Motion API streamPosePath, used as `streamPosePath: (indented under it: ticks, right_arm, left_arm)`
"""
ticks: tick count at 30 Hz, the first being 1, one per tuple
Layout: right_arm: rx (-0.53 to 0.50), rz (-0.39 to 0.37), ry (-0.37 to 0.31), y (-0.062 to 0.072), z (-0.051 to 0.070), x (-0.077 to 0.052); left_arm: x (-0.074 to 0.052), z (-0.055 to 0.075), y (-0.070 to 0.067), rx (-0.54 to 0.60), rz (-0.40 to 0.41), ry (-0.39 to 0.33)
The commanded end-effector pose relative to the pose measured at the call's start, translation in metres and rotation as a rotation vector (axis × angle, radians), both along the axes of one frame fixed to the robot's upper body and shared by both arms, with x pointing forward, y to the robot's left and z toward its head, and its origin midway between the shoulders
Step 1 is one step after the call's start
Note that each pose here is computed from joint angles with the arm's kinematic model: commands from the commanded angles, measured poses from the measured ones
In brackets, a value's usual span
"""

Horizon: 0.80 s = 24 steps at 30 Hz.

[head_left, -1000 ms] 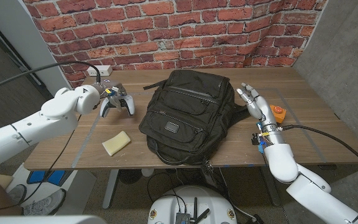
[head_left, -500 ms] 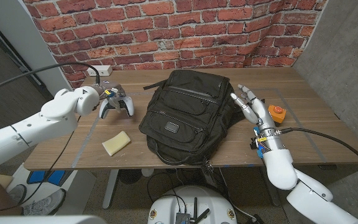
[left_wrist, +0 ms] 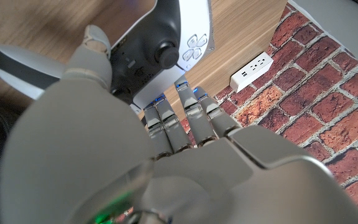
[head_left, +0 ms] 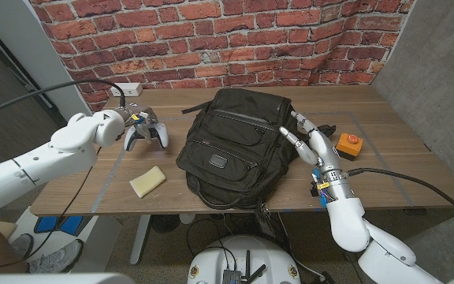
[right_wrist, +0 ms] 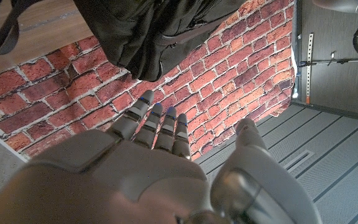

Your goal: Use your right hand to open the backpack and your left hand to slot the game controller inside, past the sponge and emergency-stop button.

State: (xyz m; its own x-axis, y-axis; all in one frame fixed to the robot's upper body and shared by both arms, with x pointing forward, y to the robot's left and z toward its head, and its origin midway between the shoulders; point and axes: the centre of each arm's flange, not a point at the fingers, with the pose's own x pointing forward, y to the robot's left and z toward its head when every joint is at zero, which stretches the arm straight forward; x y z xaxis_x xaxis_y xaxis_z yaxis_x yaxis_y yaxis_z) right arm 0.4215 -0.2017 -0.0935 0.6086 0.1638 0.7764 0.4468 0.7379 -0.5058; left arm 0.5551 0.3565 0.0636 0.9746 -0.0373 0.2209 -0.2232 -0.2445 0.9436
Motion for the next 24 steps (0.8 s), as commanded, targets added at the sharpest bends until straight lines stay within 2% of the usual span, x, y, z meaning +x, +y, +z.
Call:
streamPosePath:
  ticks: [1,10,19,24]
  right_arm:
    - [-0.095,-0.024,-0.017,0.017,-0.009,-0.015]
    - [-0.171,-0.070,-0.044,0.023,-0.018,-0.023]
    - [-0.260,-0.112,-0.067,0.026,-0.024,-0.034]
    - [-0.252,-0.143,-0.091,0.028,-0.028,-0.039]
  left_arm:
    - [0.004,0.001,0.006,-0.005,0.002,-0.004]
    - [0.007,0.000,0.012,-0.011,0.006,0.003]
    - [0.011,0.005,0.016,-0.001,0.005,-0.002]
    - [0.013,0.008,0.018,0.000,0.009,0.000]
